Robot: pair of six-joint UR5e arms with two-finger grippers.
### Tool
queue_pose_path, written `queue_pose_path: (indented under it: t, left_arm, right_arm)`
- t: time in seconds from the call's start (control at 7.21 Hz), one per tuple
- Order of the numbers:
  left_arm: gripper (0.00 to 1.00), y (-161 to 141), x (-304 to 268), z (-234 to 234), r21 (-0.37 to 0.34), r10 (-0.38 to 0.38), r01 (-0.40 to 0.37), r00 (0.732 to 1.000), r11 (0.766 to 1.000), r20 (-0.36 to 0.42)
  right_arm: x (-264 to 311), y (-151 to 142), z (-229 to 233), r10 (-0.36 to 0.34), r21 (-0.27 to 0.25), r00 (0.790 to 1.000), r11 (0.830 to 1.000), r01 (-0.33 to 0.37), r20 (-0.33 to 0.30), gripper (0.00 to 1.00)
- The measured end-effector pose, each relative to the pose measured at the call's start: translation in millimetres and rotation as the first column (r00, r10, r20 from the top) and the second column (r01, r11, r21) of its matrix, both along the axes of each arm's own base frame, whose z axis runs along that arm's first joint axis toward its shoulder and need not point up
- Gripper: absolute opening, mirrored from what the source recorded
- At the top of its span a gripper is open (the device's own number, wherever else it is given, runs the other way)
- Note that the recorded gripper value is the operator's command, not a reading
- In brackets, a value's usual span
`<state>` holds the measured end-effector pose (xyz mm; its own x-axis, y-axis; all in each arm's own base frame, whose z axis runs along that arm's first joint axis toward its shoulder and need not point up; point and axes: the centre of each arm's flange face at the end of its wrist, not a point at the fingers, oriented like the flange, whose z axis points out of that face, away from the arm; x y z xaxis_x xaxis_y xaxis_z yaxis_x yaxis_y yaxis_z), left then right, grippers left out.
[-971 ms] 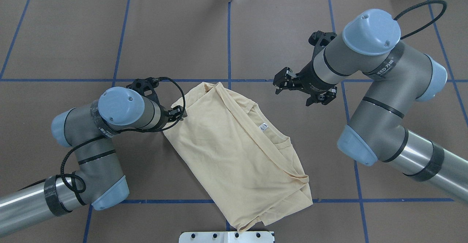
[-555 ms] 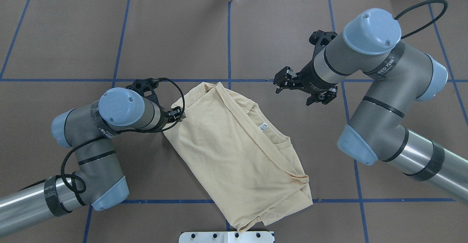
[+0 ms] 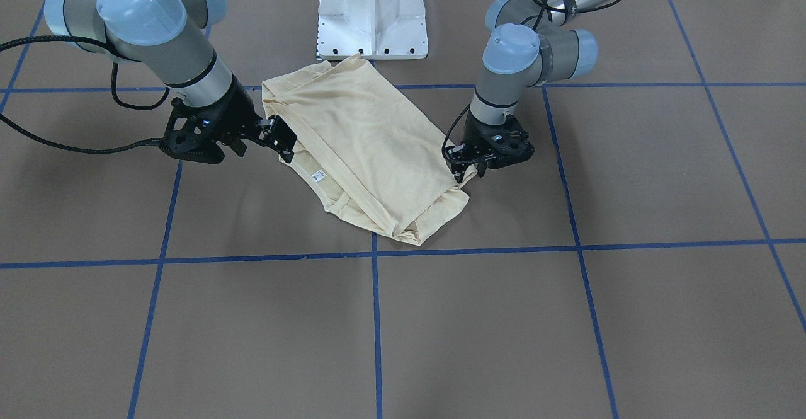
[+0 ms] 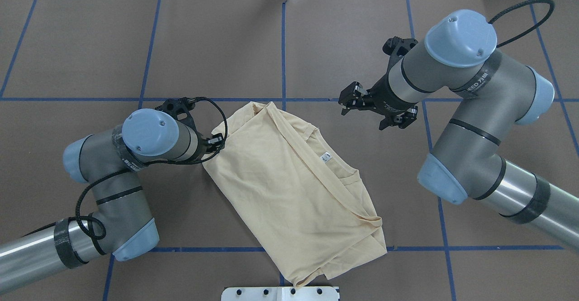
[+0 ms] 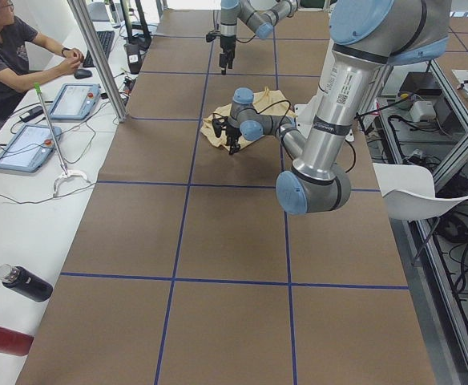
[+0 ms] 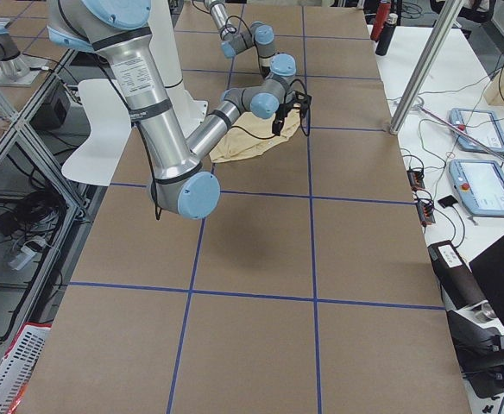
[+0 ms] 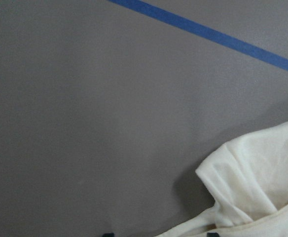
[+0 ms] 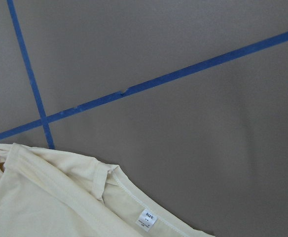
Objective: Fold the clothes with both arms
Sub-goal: 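Lower the left gripper to the shirt's upper corner nearest it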
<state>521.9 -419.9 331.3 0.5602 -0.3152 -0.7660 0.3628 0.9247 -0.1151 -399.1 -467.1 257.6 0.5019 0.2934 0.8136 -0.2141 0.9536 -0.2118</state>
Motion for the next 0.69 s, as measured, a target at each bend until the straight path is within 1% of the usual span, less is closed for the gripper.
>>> queue_pose_path:
  t: [0.42,0.69]
  left_arm:
    - [0.0,3,-2,-7,-0.007,0.002,-0.002,1.0,1.0,0.014]
    - [0.0,7,-8,-22,-0.009,0.005,-0.004,1.0,1.0,0.017]
  right_arm:
    - [3,-3,0,0.007,-0.001,1.0,1.0,-0.007,0.0,1.0]
    - [4,-3,1,0.008,-0.001,1.0,1.0,-0.008,-0.001,1.0]
